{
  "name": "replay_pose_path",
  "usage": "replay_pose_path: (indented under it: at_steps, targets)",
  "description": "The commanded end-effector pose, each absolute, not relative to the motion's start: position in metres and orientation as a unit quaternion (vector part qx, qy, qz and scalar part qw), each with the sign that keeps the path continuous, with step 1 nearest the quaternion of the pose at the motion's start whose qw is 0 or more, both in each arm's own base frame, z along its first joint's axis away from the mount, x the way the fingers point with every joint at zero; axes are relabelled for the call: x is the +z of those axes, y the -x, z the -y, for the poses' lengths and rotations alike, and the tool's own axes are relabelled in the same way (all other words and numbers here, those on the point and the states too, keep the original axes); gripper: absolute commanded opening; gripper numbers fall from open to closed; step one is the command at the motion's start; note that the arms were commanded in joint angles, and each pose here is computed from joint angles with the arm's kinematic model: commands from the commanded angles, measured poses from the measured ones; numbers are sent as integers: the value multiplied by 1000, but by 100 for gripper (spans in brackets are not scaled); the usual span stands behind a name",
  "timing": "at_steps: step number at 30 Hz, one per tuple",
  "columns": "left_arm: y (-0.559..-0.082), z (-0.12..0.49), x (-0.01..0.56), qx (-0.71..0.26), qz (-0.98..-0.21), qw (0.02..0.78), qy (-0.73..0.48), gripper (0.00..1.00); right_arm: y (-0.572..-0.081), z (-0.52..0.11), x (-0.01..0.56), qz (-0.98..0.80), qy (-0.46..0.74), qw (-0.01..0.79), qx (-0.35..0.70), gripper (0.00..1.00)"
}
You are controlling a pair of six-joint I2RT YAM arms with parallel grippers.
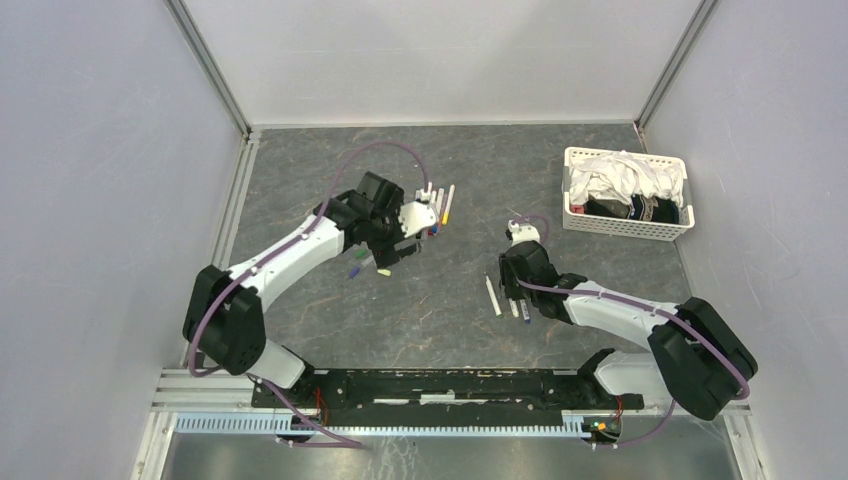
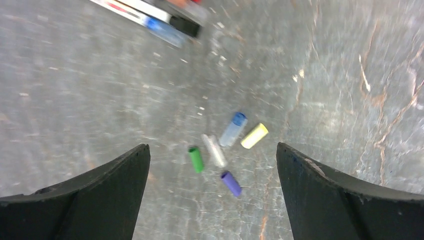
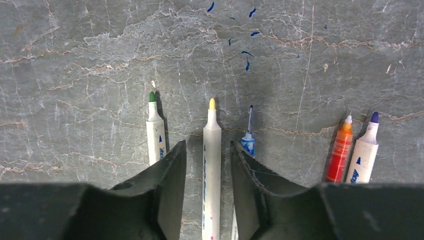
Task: Open the pen caps
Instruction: Place the pen at the center of the board, then pick up the pen from the center of the board.
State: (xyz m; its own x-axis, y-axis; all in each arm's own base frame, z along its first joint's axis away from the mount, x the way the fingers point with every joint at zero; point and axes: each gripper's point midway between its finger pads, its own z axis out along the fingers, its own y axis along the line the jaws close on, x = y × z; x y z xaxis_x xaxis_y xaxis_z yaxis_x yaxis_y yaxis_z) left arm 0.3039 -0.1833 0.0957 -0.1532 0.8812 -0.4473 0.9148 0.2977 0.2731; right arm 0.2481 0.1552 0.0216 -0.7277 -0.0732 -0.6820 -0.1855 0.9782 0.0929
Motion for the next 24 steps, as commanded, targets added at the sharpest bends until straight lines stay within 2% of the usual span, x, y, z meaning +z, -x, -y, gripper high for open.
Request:
replay_pose_path:
  at_steps: [1,5,10,17,21,24]
  targets:
    - [-308,189,160,-60,-781,317,-535,100,-253,-152,25,-920,52,380,75,44]
    - [-320,176,194,-47,-792,355,-494,100,-248,-147,25,-921,53,379,71,45]
    - [-327,148,221,-16,-800,385,-459,100,-246,-133,34,-917,64,391,42,42]
    - [-314,139,209,-37,-816,363,-448,100,-269,-151,73,-901,81,421,58,43]
    - [-313,133,215,-41,-818,378,-432,100,-312,-183,116,-886,83,450,71,55]
    - [-316,123,227,-48,-818,402,-408,100,-349,-211,126,-890,89,442,65,60]
